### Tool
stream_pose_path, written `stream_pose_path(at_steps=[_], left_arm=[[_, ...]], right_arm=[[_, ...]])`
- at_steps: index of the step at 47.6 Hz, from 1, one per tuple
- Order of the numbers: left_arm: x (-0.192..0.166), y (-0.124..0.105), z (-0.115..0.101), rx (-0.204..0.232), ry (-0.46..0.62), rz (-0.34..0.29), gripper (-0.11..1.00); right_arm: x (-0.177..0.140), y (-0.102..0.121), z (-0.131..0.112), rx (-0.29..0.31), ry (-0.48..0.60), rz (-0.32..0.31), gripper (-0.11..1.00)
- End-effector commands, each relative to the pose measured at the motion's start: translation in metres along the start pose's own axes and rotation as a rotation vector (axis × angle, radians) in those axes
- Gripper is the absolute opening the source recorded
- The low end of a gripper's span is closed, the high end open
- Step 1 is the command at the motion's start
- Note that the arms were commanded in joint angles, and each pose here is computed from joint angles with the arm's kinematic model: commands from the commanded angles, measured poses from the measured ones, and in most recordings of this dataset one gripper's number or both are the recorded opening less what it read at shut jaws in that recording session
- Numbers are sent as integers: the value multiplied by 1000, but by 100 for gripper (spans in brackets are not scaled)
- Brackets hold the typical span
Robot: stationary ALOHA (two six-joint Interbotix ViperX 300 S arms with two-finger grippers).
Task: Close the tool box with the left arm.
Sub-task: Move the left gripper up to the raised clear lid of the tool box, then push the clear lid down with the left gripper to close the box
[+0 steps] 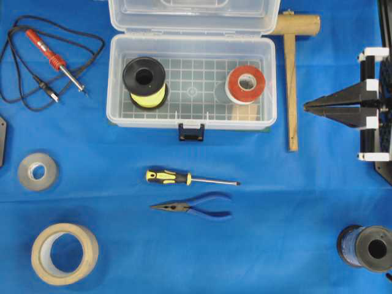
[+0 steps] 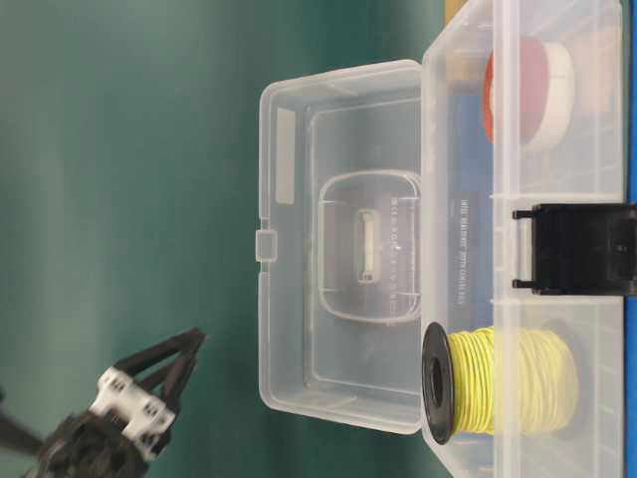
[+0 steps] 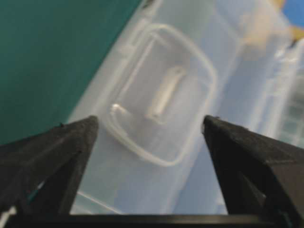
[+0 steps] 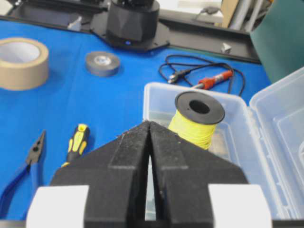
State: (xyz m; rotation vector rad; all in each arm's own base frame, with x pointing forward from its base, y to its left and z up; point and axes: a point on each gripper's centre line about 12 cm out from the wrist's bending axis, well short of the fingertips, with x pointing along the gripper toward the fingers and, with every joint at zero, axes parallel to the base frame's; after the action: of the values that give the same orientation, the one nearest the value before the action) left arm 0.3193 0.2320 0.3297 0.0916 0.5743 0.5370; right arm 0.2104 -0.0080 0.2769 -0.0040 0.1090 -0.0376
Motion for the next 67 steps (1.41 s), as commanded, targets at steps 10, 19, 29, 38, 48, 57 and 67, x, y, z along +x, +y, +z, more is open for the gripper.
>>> stream_pose_path(at_steps=[10,19,29,38,48,57,67], left_arm=[[39,20,8,59,75,8,90],[65,26,-14,44,143,7,90],[79,23,-28,36,185,-8,90],[78,10,-32,37,220,-41,90],[73,-19,-28,67,277,-114,90],[57,-45,-15,98,270,-163,90],[32,-67,-1,122,242,-207,90]], right_arm=[[5,0,-1,-1,15,-1,0],[7,0,-4,0,29,-1,0],[8,0,-5,-1,31,-1,0],[8,0,-5,-6,34,-1,0],[8,0,-6,-13,35,-1,0],[8,-1,-7,-13,43,-3,0],[8,-1,-8,-15,48,-2,0]])
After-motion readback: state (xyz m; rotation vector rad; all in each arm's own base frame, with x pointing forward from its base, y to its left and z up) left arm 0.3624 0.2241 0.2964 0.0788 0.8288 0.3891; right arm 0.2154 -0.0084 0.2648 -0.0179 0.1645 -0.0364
